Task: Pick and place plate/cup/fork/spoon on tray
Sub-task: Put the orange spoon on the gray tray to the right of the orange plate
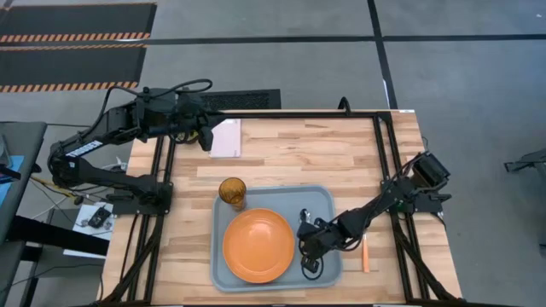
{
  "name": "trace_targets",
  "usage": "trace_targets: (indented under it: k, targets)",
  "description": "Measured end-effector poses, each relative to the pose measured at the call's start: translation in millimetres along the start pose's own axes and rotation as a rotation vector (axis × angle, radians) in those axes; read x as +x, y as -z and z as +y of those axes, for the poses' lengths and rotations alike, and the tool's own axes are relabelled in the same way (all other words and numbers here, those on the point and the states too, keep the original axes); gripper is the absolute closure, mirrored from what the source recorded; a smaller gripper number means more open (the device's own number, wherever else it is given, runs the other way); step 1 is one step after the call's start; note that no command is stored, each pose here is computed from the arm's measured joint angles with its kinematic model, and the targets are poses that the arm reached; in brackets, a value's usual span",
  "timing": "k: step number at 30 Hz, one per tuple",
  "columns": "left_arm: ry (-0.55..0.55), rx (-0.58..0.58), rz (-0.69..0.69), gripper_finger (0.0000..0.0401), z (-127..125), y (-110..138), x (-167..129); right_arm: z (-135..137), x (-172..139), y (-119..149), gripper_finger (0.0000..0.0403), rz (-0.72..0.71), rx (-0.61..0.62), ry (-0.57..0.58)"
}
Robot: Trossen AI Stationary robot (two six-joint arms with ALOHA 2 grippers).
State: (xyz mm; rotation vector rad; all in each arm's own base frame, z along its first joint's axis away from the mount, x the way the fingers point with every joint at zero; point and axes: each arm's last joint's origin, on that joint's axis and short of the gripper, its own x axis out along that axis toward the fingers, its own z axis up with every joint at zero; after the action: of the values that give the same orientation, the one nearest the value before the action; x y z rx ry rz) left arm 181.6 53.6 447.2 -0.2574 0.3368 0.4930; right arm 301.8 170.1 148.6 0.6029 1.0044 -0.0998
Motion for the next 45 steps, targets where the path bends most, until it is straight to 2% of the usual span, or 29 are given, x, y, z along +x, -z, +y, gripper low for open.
trace_targets:
  k: [22,31,45]
  targets:
    - [-0.003,0.005,0.000,0.0367,0.1,0.0,0.0,-0.4,0.1,-0.4,0.0391,-0.028,-0.005,0.018]
    - [-0.004,0.006,-0.001,0.0367,0.1,0.0,0.0,-4.7,4.2,5.2,0.0391,-0.084,0.010,-0.004]
    - [-0.015,0.008,-0.008,0.0367,0.4,-0.5,0.0,-6.0,5.3,10.7,0.0392,-0.078,0.029,-0.006]
